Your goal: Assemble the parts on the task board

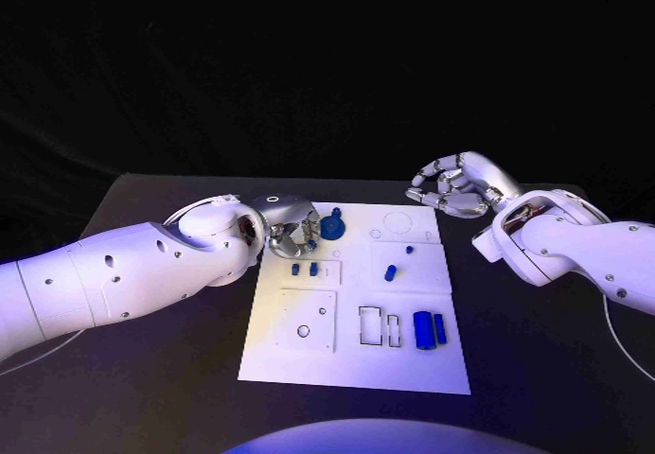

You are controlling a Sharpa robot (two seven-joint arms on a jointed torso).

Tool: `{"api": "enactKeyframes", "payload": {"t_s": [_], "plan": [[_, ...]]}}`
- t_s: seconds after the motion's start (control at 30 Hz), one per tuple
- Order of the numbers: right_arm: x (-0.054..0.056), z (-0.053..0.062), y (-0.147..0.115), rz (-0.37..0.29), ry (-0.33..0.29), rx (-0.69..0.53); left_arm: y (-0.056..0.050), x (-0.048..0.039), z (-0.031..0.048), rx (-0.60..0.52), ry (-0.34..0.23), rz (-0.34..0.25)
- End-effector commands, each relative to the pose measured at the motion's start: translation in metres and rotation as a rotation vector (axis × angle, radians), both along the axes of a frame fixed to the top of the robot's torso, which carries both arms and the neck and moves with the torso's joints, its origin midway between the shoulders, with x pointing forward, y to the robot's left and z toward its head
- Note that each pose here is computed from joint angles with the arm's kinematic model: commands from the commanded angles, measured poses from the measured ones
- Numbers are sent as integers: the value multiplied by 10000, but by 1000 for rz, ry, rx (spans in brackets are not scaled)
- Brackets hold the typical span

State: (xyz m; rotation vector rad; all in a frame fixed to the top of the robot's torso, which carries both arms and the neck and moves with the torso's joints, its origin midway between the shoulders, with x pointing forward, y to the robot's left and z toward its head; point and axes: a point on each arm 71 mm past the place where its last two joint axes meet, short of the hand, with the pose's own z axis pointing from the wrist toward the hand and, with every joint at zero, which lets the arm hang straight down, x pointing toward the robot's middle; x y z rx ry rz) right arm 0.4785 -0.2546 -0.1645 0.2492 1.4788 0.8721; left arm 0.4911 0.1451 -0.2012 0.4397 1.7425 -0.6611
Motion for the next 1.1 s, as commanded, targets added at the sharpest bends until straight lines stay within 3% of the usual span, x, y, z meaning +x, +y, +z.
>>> {"api": "enactKeyframes", "payload": {"t_s": [0.03, 1.1], "plan": [[-7, 1, 10, 12, -6, -5, -3, -8, 1, -5, 9, -5], [-4, -4, 16, 14, -6, -6, 35, 3, -39, 36, 44, 16]]}}
